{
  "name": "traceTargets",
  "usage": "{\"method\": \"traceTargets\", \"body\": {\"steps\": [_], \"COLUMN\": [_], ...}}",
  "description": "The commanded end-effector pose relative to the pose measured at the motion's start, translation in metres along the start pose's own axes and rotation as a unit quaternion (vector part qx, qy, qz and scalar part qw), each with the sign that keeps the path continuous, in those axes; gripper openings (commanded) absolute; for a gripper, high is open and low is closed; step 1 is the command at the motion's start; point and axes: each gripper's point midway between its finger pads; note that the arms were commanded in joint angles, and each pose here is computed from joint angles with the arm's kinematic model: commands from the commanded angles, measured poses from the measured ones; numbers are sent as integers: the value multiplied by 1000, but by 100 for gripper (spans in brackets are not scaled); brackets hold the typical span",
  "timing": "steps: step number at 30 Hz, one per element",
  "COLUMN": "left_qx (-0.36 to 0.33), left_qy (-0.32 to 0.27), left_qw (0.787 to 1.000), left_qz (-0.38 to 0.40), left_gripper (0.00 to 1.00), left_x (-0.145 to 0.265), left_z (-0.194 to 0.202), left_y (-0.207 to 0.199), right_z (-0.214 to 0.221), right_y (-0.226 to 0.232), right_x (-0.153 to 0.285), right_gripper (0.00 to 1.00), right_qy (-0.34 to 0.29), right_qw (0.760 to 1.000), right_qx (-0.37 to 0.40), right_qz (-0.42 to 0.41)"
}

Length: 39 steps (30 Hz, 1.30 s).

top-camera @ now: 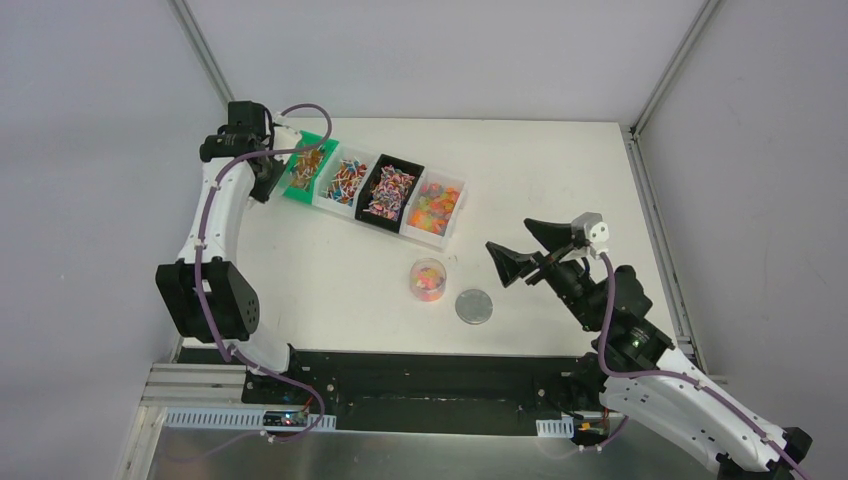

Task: Pack the candies
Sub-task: Adjust the spatula.

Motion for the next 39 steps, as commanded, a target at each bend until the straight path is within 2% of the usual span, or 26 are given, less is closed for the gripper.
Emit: {"method": "traceTargets", "body": {"steps": [1,5,7,10,13,17,20,23,25,31,34,39], "left_qx": [-27,-20,0,20,7,-6,1,-16,-14,36,24,23], "left_qy": [-14,-7,-31,-96,-167,-263,-336,-395,-413,-420,-436,-422], "left_qw": [999,1000,1000,995,985,962,934,897,883,868,849,840], "left_qz": [-9,-3,6,29,49,78,122,196,224,263,296,341], "left_gripper": [0,0,0,0,0,0,0,0,0,0,0,0], "left_x": [7,4,13,36,66,108,142,174,188,203,223,224], "left_z": [-12,-21,-37,-68,-101,-137,-155,-161,-159,-154,-154,-146], "left_y": [12,10,6,-5,-25,-52,-70,-101,-113,-133,-149,-176], "right_z": [-3,2,5,7,7,3,-1,-7,-12,-29,-24,-23], "right_y": [2,1,0,-1,0,5,20,28,35,62,71,83], "right_x": [-3,-10,-14,-23,-36,-63,-86,-106,-119,-138,-145,-147], "right_gripper": [100,100,100,100,100,100,100,100,99,95,94,94], "right_qy": [-2,7,11,12,6,-6,-26,-37,-37,-79,-67,-88], "right_qw": [1000,1000,1000,1000,1000,999,994,982,970,920,897,864], "right_qx": [-2,4,3,3,13,46,102,173,226,352,396,446], "right_qz": [-2,2,7,11,13,5,-38,-64,-81,-150,-184,-218]}}
Point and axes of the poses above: each gripper's point midway between its finger pads, its own x axis back along the fingers, its own y axis along the line the jaws close on, z = x × y, and after that the axes turned 5 degrees about -x, right-handed
